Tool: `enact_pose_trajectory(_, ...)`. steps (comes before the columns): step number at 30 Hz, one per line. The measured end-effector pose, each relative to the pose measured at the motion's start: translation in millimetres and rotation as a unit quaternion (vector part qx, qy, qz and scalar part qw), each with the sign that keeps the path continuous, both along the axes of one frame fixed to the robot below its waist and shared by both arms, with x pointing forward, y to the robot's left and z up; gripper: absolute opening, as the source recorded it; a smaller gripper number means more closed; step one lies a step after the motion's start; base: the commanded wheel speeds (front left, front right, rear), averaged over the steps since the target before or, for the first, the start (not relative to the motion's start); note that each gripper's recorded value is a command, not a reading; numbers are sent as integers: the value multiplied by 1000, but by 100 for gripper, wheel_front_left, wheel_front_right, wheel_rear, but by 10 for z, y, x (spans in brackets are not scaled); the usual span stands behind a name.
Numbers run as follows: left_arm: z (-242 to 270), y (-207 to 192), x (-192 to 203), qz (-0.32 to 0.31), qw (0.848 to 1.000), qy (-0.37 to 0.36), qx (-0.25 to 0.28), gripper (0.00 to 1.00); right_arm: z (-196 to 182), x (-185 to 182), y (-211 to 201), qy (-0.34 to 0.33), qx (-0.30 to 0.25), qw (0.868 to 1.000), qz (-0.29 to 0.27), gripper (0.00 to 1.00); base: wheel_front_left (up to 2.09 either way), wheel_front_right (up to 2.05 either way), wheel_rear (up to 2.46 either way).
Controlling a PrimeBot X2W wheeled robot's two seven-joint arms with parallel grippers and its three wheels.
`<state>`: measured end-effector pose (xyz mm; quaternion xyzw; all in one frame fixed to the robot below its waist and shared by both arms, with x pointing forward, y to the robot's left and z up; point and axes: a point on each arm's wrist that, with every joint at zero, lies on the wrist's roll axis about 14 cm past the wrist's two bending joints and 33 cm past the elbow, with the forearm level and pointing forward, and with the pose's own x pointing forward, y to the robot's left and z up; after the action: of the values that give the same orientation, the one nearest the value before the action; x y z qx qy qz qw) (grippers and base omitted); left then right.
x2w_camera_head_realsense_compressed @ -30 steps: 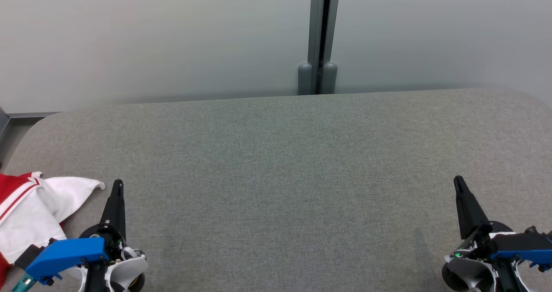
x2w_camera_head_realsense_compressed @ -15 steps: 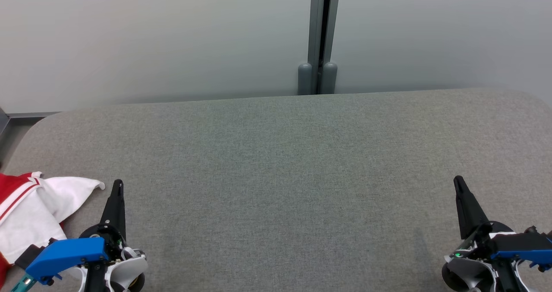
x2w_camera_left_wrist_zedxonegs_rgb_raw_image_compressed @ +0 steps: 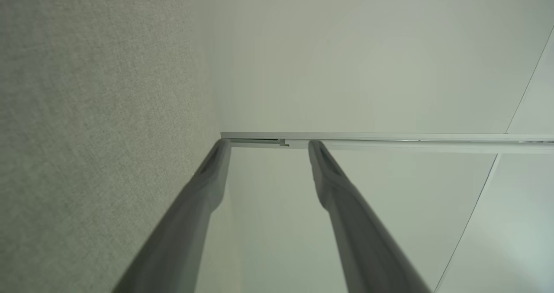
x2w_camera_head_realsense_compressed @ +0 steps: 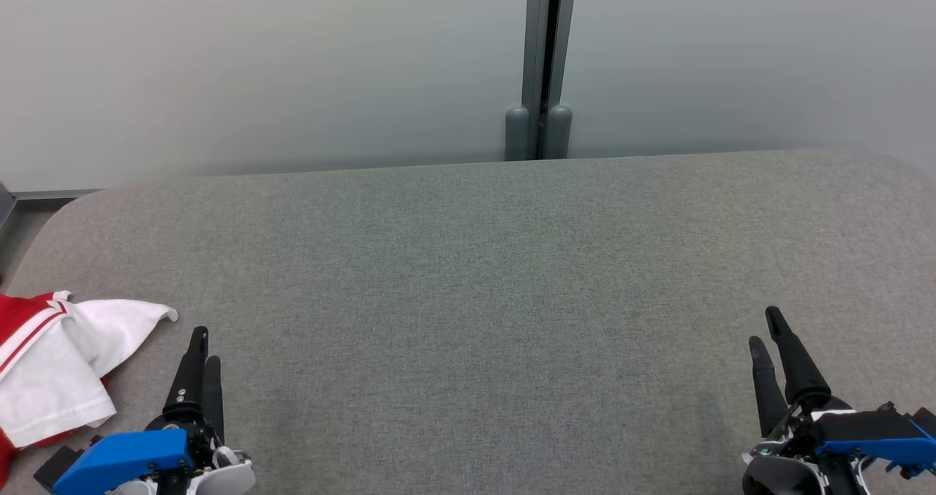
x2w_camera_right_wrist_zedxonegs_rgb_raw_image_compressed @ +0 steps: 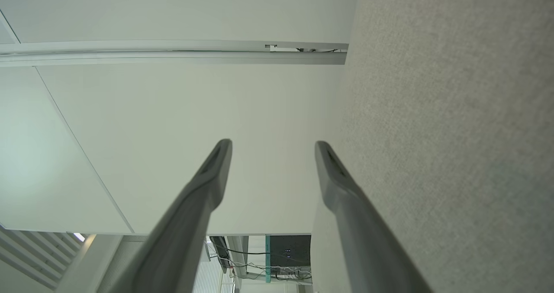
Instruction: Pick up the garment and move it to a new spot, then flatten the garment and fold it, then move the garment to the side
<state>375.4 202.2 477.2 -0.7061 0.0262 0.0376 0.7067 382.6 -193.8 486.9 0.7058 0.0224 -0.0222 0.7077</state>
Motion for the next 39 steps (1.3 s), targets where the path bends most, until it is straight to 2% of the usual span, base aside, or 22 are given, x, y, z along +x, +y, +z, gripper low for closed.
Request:
enact_pose_trajectory(6, -11, -9, 8, 0, 1000, 4, 29, 100, -1, 8, 28, 2, -37, 999, 4, 100, 0, 0, 0)
enact_pose_trajectory(12, -21, 44, 12, 0, 997, 8, 83, 100, -5, 9, -2, 4, -87, 996, 1, 100, 0, 0, 0)
enact_pose_trajectory(21, -23, 47, 25, -11, 984, 11, 180, 100, -33, 16, 4, 9, -188, 982, 12, 100, 0, 0, 0)
enact_pose_trajectory(27, -38, 62, 20, -20, 969, 14, 247, 100, -39, 23, -8, 9, -259, 966, 18, 100, 0, 0, 0)
enact_pose_trajectory(39, -59, 43, 7, -43, 931, 13, 362, 100, 26, 54, 138, -16, -388, 920, 54, 100, 0, 0, 0)
